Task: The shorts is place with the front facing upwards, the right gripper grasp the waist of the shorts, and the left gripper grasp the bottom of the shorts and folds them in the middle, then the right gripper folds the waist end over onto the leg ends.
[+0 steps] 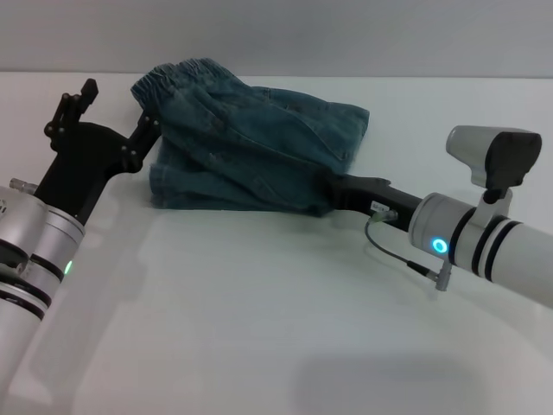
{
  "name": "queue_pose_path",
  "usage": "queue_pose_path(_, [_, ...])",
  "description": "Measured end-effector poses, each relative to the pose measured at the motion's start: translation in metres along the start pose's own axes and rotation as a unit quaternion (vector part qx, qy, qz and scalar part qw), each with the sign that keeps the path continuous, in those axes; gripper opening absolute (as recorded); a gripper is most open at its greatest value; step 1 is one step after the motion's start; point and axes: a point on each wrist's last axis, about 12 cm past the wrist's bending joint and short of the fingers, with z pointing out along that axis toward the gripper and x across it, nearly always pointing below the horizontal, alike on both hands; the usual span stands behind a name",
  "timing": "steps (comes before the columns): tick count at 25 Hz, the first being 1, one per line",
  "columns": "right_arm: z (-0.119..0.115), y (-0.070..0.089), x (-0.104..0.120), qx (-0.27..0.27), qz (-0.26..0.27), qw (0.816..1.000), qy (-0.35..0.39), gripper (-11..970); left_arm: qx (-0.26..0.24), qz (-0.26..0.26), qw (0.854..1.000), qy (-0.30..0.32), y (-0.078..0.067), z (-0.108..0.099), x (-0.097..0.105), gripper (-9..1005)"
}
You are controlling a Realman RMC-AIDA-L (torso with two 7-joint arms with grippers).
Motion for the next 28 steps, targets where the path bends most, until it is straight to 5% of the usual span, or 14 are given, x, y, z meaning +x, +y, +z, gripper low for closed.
queue_pose_path(14, [-0.021,-0.04,-0.008,0.069,0.006,0.997,-0.021,40,0.011,0.002,1.0,0.006,-0.004,-0.003,0.003,785])
queue_pose_path(19, [-0.034,-0.02,-0.003,-0.016,-0.047,0.995,-0.081,43,0.007,0.001,1.0,0.005,-0.001,-0.006,0.003,785])
queue_pose_path(23, [-0.048,-0.003,0.006,-0.002,-0.151,0.974,-0.172,45,0.004,-0.007,1.0,0.006,-0.001,-0.006,0.003,784])
queue_pose_path(28, [-0.085,0.002,0.004,0.108,-0.253,0.912,-0.304,47,-0.013,-0.018,1.0,0.009,0.005,-0.004,0.004,784])
